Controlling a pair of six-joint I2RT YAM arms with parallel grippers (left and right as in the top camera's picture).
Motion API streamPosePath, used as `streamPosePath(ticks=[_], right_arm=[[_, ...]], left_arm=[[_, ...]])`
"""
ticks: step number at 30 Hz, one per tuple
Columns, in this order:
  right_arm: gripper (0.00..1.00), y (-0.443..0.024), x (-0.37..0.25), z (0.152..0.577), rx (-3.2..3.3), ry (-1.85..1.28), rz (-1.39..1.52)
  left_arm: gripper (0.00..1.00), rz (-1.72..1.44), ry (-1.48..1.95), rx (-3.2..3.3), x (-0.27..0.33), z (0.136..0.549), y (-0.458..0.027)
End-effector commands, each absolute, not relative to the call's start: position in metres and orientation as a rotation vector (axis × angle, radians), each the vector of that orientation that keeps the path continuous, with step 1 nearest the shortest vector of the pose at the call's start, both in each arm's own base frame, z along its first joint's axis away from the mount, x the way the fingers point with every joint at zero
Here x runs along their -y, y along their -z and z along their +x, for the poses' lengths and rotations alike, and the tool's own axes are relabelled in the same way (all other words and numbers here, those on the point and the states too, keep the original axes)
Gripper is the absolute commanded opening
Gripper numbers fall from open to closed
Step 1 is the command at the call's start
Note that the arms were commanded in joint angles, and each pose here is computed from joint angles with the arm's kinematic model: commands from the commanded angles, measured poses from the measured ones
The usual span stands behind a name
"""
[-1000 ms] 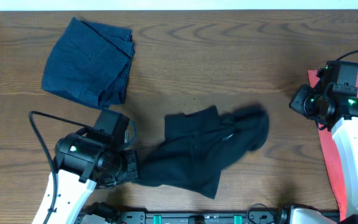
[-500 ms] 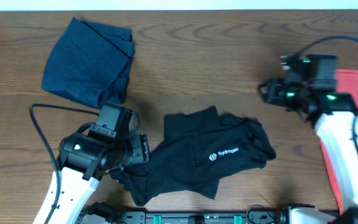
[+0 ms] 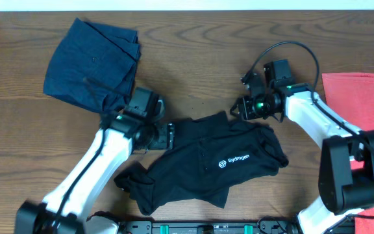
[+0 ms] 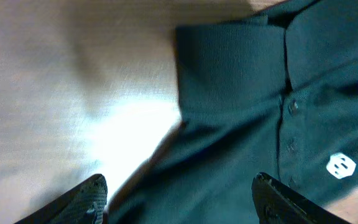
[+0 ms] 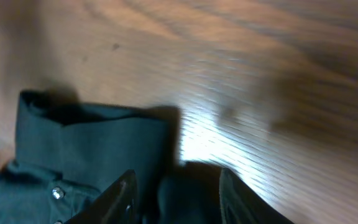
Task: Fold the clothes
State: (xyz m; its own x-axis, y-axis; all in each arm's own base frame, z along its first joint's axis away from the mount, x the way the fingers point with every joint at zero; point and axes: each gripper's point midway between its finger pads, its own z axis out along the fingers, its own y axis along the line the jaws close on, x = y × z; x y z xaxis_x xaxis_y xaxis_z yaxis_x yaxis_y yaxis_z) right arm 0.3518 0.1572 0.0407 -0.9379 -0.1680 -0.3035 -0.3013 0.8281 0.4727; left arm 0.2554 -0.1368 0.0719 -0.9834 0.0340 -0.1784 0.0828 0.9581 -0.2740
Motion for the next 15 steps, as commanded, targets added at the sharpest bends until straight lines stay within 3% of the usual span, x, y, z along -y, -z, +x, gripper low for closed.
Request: streamPosePath(ticks=[1,8,15], right_arm=[[0.44,-0.042,-0.181,0.342,-2.685,-0.9,-0.585],[0.43,-0.024,-0.199,0.333,-2.714,-0.856,-0.673],[0.37,-0.004,-0.202,0.329,-2.769,-0.834,-0.662]], left_arm=[[0.76,0.227,0.417,-2.973,0.141,0.257,-0.049],[0.76,0.237,0.442,-3.013,0.152,0.272,-0.007],[0.75,0.248,0.503,-2.968,0.161,0.282,-0.006]])
